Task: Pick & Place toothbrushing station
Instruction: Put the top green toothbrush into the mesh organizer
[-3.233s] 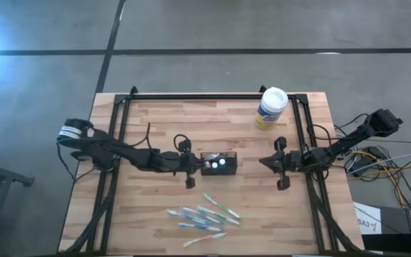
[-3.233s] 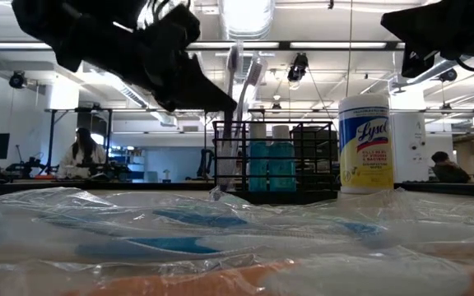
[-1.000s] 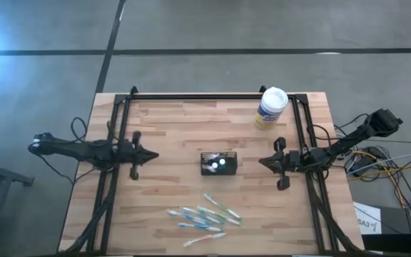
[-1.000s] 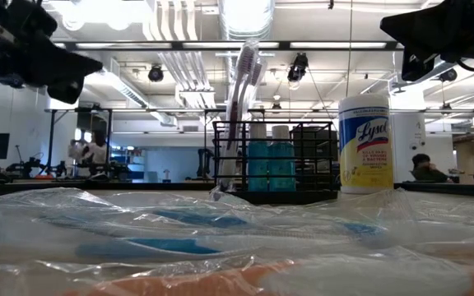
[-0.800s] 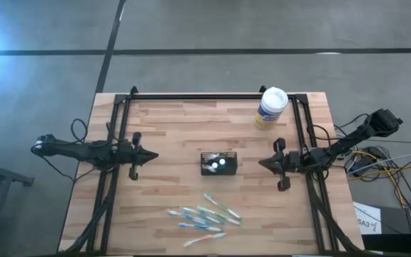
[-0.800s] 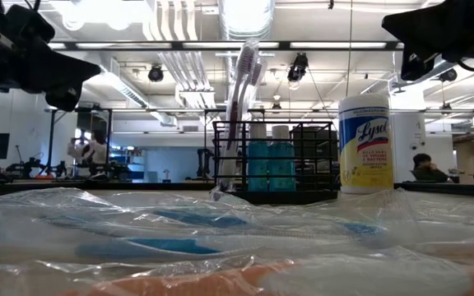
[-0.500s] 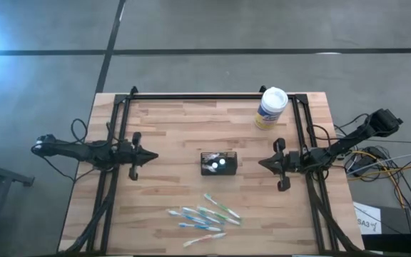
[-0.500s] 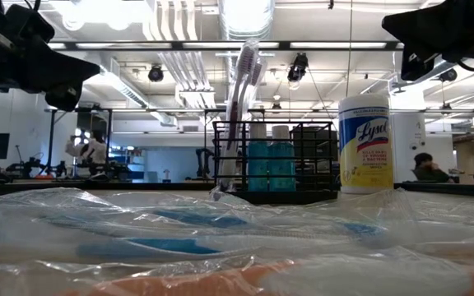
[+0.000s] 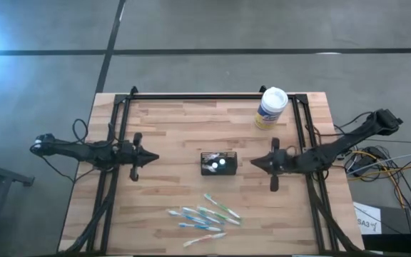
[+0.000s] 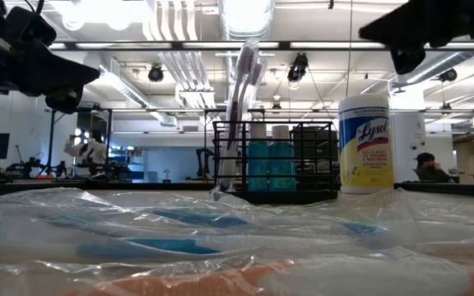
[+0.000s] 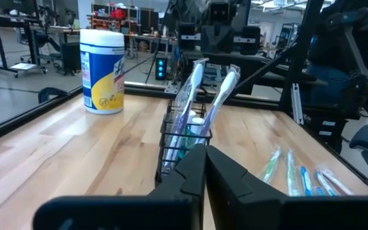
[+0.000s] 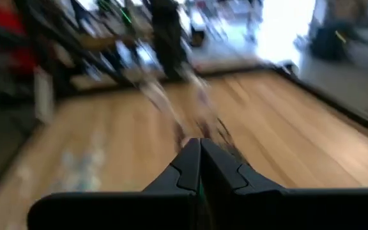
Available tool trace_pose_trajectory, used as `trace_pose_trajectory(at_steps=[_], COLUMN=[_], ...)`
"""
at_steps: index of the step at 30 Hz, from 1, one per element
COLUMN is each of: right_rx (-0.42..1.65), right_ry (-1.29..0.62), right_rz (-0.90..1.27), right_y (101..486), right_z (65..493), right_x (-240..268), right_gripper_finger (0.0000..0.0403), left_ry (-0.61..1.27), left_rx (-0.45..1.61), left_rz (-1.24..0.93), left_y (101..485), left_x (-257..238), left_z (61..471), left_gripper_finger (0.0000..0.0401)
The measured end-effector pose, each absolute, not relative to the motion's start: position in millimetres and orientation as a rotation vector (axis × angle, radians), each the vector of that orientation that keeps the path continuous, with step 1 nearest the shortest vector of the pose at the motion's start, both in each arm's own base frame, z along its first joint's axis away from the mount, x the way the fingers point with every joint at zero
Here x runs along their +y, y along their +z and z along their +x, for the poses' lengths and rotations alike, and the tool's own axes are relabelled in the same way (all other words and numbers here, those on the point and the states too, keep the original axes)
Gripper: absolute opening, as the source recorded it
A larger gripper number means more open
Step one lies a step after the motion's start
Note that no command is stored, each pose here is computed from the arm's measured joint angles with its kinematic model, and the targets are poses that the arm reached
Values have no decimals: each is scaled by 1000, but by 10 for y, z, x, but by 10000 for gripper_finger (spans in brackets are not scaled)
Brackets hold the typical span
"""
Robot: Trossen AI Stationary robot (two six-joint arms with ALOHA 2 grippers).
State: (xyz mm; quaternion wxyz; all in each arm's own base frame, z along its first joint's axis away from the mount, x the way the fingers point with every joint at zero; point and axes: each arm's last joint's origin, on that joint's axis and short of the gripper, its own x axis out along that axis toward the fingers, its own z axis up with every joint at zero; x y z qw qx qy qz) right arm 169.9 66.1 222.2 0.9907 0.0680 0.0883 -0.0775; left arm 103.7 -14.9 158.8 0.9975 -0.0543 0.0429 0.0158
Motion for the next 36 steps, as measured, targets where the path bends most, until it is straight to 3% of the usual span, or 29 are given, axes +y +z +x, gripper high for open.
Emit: trace_pose_trajectory(at_steps=[6, 12, 25, 30, 36], right_rx=[386, 484, 754, 900, 1041], right_ry=[-241, -239, -262, -344, -311], right_rz=[145, 159, 257, 271, 260], right_y=[2483, 2615, 2365, 2154, 1966], right_z=[1841, 2050, 2660, 2895, 3182], right_x=[737, 930, 1391, 1539, 1741], right_gripper_finger=[8, 8, 11, 45, 120], left_ry=[42, 43, 40, 28, 27], left_rx=[86, 87, 89, 95, 96], left_rz=[-82, -67, -112, -118, -118], left_y=[1587, 1586, 1581, 1576, 1575], left_x=[-145, -145, -147, -150, -151], left_z=[1037, 1038, 1040, 1040, 1040], left_gripper_finger=[4, 20, 5, 13, 23])
